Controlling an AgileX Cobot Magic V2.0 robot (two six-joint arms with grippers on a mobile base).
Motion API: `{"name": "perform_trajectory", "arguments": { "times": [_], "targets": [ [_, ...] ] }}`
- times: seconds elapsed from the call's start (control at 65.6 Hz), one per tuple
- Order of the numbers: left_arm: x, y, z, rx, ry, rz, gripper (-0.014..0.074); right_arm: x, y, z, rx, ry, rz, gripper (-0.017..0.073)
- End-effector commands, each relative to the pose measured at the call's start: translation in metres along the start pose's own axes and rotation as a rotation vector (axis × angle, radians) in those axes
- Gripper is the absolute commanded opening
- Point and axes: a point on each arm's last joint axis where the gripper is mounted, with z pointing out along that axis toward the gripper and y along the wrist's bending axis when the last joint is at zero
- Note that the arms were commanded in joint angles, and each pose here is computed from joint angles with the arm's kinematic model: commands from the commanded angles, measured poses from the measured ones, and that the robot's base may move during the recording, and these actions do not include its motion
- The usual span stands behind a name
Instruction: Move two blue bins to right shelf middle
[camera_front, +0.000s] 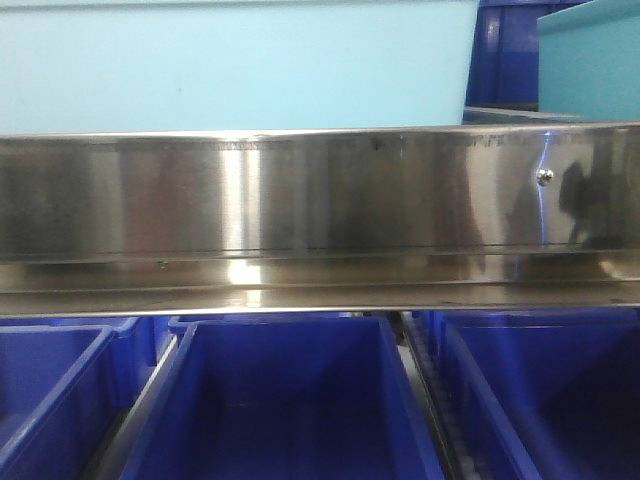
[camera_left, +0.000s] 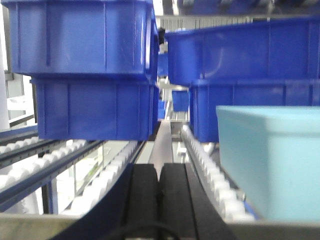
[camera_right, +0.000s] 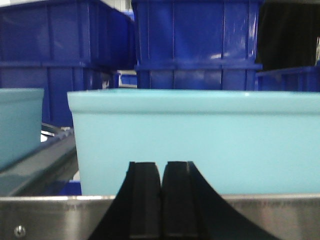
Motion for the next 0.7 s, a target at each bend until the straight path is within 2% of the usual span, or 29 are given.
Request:
{"name": "perform_trajectory", "arguments": {
  "times": [0.0,0.137,0.244,0.351,0.427,0.519,0.656,0.686],
  "targets": [
    [-0.007,0.002,-0.001,-0.016,-0.074,-0.064,-0.0111,-0.004,0.000,0.000,0.006,-0.044,-0.007,-0.0162],
    [-0.041,0.002,-0.002,-0.014,-0.160,-0.081,-0.0111,-0.032,0.002,-0.003,-0.008,-0.016,-0.007,-0.0162],
    [-0.087,0.001,-0.008,0.003,-0.211,-0.080,-0.0111,-0.070,0.005,-0.010,-0.018,-0.074,-0.008,-0.0162],
    [-0.122,-0.001,-0.009,0.017,-0.163,-0.054,-0.0073,-0.104,0.007,-0.017,-0.027,-0.109,0.008,-0.0162],
    [-0.144,-0.002,-0.006,0.021,-0.105,-0.035,0.0015,-0.125,0.009,-0.014,-0.034,-0.066,0.007,-0.0128],
    [-0.165,-0.002,0.004,0.024,-0.079,-0.034,0.0178,-0.145,0.010,-0.004,-0.036,-0.028,0.006,0.0030],
    [-0.176,-0.002,0.026,0.024,-0.028,-0.033,0.0447,-0.164,0.011,0.023,-0.033,0.027,0.007,0.0433],
    [-0.177,-0.002,0.031,0.024,-0.011,-0.033,0.0492,-0.163,0.011,0.032,-0.032,0.056,0.007,0.0499]
  ]
}}
